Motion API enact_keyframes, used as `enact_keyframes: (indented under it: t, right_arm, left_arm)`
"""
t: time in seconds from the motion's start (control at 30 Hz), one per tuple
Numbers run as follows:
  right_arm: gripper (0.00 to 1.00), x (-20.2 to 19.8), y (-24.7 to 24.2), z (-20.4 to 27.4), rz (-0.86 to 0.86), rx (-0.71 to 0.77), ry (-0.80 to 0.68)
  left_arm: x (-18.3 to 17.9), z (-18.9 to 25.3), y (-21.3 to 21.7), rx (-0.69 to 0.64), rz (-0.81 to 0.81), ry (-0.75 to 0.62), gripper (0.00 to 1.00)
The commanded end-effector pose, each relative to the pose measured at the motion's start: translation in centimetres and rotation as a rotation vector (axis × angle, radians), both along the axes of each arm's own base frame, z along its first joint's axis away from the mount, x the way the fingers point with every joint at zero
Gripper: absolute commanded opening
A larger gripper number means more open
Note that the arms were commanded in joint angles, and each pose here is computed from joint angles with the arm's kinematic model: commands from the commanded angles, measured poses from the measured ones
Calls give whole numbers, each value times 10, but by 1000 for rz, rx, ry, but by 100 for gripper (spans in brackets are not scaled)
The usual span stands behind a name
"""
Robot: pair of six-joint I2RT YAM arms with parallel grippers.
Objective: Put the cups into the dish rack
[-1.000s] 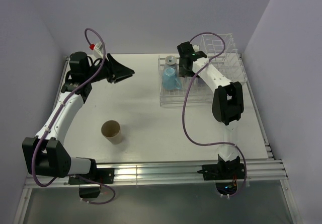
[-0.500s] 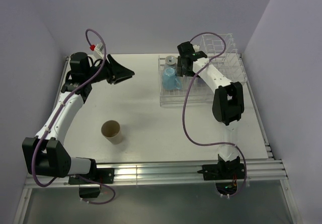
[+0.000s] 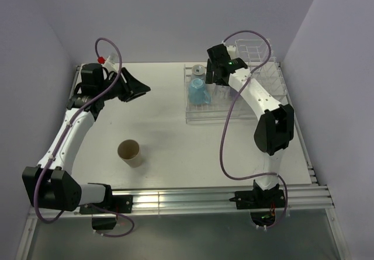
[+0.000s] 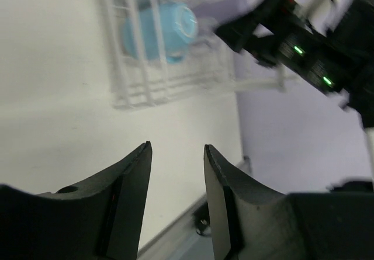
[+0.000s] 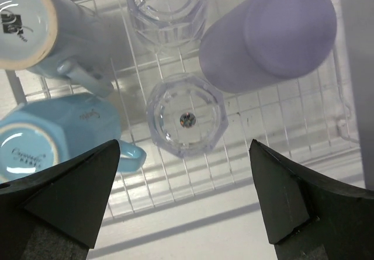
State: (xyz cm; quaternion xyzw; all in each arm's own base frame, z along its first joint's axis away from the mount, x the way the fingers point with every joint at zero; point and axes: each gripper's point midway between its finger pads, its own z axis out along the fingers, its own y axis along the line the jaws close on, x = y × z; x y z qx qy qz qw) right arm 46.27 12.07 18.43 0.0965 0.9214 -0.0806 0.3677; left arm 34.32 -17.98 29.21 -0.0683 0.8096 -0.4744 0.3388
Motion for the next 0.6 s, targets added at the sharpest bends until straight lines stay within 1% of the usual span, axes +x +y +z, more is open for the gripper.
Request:
enact_keyframes:
  t: [0.0, 0.07, 0.1, 0.17, 0.23, 0.27, 0.33, 0.37, 0.4, 0.43, 0.47, 0.5, 0.53, 0.57]
  right_arm:
    - [100, -15, -2, 32, -21, 8, -76]
    - [100, -20, 0, 37, -14, 18, -92]
    - [100, -26, 0, 44, -9, 25, -109]
    - [100, -32, 8, 49, 15, 36, -125]
    - [100, -41, 18, 65, 43, 56, -162]
    - [100, -46, 21, 73, 57, 65, -178]
    - [100, -53, 32, 81, 89, 76, -191]
    - [100, -58, 34, 89, 97, 88, -210]
    - [100, -61, 36, 92, 105, 92, -219]
    - [100, -64, 39, 96, 112, 102, -232]
    - [100, -70, 42, 103, 130, 122, -243]
    - [100, -72, 45, 105, 141, 133, -248]
    - [100, -74, 47, 109, 149, 145, -259]
    - [100, -79, 51, 114, 165, 161, -270]
  left_arm:
    - [9, 9, 46, 208, 262, -38, 47]
    - [-3, 1, 66, 281, 349, 8, 47]
    - [-3, -4, 82, 326, 431, 23, 47]
    - [-19, -8, 95, 350, 500, 56, 47]
    - [-33, -10, 111, 378, 585, 89, 48]
    - [-45, -20, 121, 422, 619, 141, 49]
    - [-62, -24, 141, 472, 713, 186, 52]
    - [-76, -35, 147, 509, 731, 240, 54]
    - [-84, -39, 152, 525, 749, 263, 55]
    - [-93, -38, 155, 508, 779, 264, 58]
    - [-101, -52, 153, 510, 762, 303, 60]
    - [-107, -55, 150, 497, 747, 309, 62]
    - [-112, -61, 148, 481, 756, 345, 68]
    - [-119, -74, 146, 485, 741, 389, 65]
